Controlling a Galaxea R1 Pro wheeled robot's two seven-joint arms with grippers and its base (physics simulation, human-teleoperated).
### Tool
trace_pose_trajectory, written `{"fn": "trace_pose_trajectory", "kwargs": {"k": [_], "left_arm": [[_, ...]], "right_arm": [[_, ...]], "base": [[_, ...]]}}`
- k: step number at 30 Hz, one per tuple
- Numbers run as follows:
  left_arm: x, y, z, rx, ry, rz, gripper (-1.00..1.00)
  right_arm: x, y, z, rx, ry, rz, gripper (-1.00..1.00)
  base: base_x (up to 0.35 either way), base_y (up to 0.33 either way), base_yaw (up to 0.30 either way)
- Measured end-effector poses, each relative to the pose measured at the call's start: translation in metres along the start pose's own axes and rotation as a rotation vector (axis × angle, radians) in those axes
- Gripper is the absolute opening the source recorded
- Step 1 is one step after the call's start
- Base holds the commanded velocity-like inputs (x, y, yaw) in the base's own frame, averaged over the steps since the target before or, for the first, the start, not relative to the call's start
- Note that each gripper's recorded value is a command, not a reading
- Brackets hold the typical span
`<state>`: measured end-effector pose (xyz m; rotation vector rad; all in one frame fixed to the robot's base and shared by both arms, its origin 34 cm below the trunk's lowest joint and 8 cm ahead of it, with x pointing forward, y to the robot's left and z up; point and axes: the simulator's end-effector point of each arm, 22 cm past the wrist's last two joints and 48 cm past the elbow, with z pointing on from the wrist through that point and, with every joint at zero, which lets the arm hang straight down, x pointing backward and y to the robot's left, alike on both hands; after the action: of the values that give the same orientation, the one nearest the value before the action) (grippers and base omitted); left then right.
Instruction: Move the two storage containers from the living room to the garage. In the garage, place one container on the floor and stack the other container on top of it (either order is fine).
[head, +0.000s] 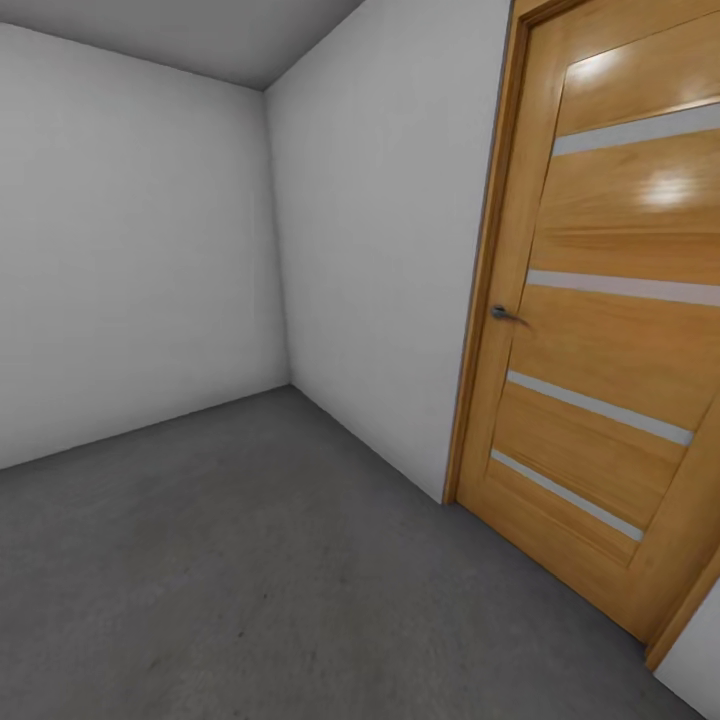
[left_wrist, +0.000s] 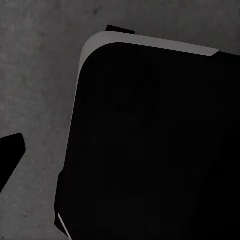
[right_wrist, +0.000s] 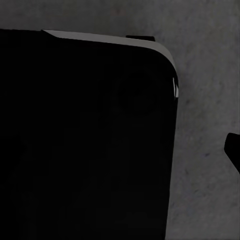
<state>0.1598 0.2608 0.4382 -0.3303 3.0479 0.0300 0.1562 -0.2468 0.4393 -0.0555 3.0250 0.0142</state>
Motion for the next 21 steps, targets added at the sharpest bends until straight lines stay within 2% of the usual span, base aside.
{"fn": "trace_pose_trajectory", "kwargs": {"k": [10, 21], "left_arm": [[0.0, -0.0001, 0.0, 0.0, 0.0, 0.0, 1.0], [0.0, -0.0001, 0.0, 0.0, 0.0, 0.0, 1.0]], "right_arm": [[-0.0002, -0.0004, 0.0, 0.001, -0.001, 0.0, 1.0], [0.0002, -0.0002, 0.0, 0.002, 0.001, 0.004, 1.0]], "base": [[0.0, 0.0, -0.009], [0.005, 0.0, -0.247]]}}
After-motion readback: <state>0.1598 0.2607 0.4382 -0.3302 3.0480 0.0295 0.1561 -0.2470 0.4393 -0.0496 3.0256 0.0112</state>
